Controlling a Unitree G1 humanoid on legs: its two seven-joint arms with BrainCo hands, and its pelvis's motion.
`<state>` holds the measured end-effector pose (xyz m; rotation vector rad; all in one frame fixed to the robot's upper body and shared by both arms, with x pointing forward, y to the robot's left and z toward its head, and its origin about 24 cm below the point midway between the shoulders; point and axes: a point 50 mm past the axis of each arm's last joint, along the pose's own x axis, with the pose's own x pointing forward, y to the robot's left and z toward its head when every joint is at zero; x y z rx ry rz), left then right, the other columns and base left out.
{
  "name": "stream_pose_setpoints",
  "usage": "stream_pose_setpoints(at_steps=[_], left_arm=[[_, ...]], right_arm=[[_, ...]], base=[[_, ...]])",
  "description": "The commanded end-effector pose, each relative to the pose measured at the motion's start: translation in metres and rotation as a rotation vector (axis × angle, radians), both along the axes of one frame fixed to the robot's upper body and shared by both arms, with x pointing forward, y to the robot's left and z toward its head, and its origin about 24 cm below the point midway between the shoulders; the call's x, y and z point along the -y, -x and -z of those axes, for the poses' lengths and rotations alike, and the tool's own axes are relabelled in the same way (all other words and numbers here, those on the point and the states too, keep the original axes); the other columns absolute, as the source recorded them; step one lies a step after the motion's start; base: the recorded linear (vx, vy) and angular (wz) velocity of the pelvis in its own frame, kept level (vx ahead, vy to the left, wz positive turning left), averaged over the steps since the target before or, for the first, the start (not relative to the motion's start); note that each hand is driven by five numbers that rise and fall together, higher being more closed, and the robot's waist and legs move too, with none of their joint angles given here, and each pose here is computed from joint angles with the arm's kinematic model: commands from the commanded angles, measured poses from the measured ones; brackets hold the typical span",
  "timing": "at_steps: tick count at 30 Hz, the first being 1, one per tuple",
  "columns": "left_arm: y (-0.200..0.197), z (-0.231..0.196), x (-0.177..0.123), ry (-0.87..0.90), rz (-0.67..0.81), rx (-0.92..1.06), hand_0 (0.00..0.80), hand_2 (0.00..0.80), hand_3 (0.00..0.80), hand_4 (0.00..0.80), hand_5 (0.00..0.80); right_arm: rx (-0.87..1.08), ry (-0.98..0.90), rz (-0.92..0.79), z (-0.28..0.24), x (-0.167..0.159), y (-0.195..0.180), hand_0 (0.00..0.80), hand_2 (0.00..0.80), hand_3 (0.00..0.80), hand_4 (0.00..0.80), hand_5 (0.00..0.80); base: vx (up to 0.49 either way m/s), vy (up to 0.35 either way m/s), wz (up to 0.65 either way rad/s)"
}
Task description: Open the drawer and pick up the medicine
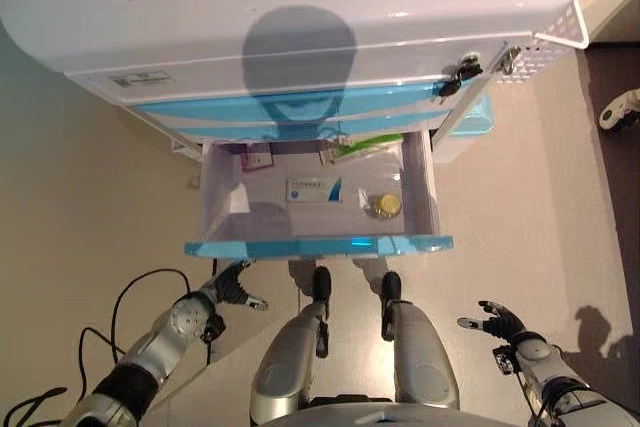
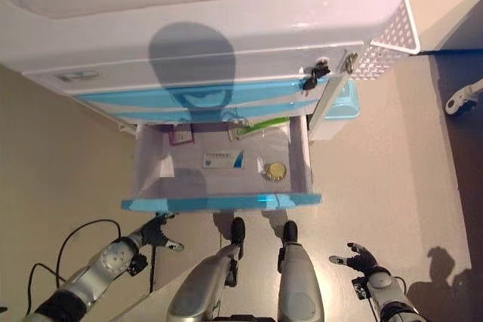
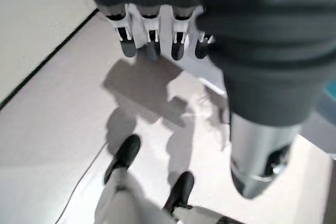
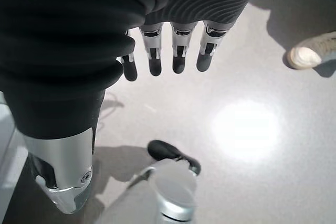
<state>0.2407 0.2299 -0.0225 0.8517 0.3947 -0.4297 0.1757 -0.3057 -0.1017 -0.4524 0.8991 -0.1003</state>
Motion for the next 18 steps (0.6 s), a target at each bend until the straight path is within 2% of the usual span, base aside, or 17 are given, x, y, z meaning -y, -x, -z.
stream_pose_setpoints(at_steps=[1,8,13,15,16,18], left_arm=[[-0.018,-0.036,-0.003,0.028,-0.003,0.163,0.000,0.000,0.000,0.000,0.000],[-0.047,-0.062,-0.015,-0.040,-0.056,0.267,0.000,0.000,0.000,0.000,0.000],[-0.075,-0.086,-0.034,-0.079,-0.167,0.355,0.000,0.000,0.000,0.000,0.000],[-0.086,-0.098,-0.043,-0.145,-0.198,0.389,0.000,0.000,0.000,0.000,0.000],[-0.097,-0.116,-0.049,-0.234,-0.213,0.450,0.000,0.000,0.000,0.000,0.000],[-0.101,-0.123,-0.053,-0.252,-0.230,0.468,0.000,0.000,0.000,0.000,0.000]], right_arm=[[-0.067,0.049,-0.025,0.000,0.014,0.017,0.000,0.000,0.000,0.000,0.000],[-0.100,0.033,-0.044,0.006,0.010,0.025,0.000,0.000,0.000,0.000,0.000],[-0.112,0.014,-0.066,0.009,0.006,0.028,0.000,0.000,0.000,0.000,0.000],[-0.115,0.006,-0.068,0.010,0.004,0.029,0.000,0.000,0.000,0.000,0.000],[-0.110,-0.001,-0.080,0.011,0.001,0.030,0.000,0.000,0.000,0.000,0.000],[-0.112,-0.004,-0.088,0.012,-0.002,0.030,0.000,0.000,0.000,0.000,0.000]], base=[[-0.024,0.019,-0.07],[-0.016,0.020,-0.15],[-0.012,0.028,-0.34],[-0.011,0.017,-0.36],[-0.010,0.004,-0.25],[-0.010,0.014,-0.24]])
